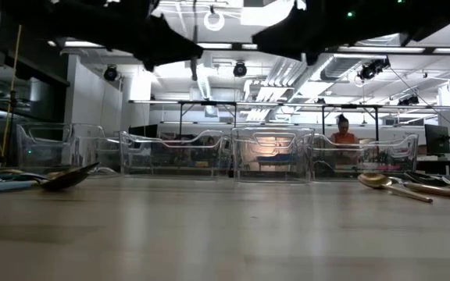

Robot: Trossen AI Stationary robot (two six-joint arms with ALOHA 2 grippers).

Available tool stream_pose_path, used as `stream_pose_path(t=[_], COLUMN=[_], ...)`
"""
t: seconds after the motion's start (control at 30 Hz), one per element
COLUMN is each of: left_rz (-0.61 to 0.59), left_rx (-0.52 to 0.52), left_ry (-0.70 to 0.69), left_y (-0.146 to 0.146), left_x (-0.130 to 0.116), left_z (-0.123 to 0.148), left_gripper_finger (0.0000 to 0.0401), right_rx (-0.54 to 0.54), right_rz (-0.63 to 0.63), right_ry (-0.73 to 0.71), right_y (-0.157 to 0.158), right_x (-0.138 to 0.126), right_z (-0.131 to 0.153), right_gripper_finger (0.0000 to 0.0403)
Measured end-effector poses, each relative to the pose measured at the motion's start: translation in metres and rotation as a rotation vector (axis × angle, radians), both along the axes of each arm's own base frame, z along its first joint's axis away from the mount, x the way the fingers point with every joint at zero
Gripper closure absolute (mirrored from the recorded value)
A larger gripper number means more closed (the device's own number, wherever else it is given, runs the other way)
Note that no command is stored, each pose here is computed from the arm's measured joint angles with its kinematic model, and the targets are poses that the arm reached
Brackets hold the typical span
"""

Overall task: Sort silverware by color (type)
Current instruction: Put the blue spoon into the middle left transparent bin

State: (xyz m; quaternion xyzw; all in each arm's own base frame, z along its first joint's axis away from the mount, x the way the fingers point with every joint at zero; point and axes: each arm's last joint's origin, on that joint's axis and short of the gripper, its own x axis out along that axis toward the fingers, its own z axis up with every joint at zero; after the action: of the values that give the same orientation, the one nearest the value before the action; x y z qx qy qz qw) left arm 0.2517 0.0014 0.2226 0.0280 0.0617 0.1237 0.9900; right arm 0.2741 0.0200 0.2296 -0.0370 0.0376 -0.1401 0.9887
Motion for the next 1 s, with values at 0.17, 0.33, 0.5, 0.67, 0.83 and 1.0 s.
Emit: stream_pose_path(t=[0.17,0.33,0.5,0.67,0.83,1.0], left_rz=[0.085,0.097,0.096,0.096,0.096,0.115], left_rx=[-0.035,-0.061,-0.066,-0.075,-0.080,-0.054], left_ry=[-0.051,-0.055,-0.044,-0.049,-0.049,-0.045], left_y=[0.010,0.012,0.012,0.012,0.012,0.016], left_x=[-0.019,-0.025,-0.024,-0.024,-0.024,-0.025], left_z=[-0.003,-0.006,-0.009,-0.009,-0.009,-0.009], left_gripper_finger=[0.0371,0.0371,0.0370,0.0370,0.0370,0.0370], right_rx=[0.043,0.046,0.046,0.095,0.145,0.175], right_rz=[-0.054,-0.053,-0.056,-0.063,-0.069,-0.074], right_ry=[0.025,0.034,0.038,0.041,0.040,0.046], right_y=[-0.003,-0.002,-0.003,-0.003,-0.003,-0.003], right_x=[-0.010,-0.008,-0.008,-0.008,-0.008,-0.009], right_z=[0.001,-0.002,-0.003,-0.005,-0.006,-0.008], right_gripper_finger=[0.0254,0.0254,0.0254,0.0254,0.0253,0.0253])
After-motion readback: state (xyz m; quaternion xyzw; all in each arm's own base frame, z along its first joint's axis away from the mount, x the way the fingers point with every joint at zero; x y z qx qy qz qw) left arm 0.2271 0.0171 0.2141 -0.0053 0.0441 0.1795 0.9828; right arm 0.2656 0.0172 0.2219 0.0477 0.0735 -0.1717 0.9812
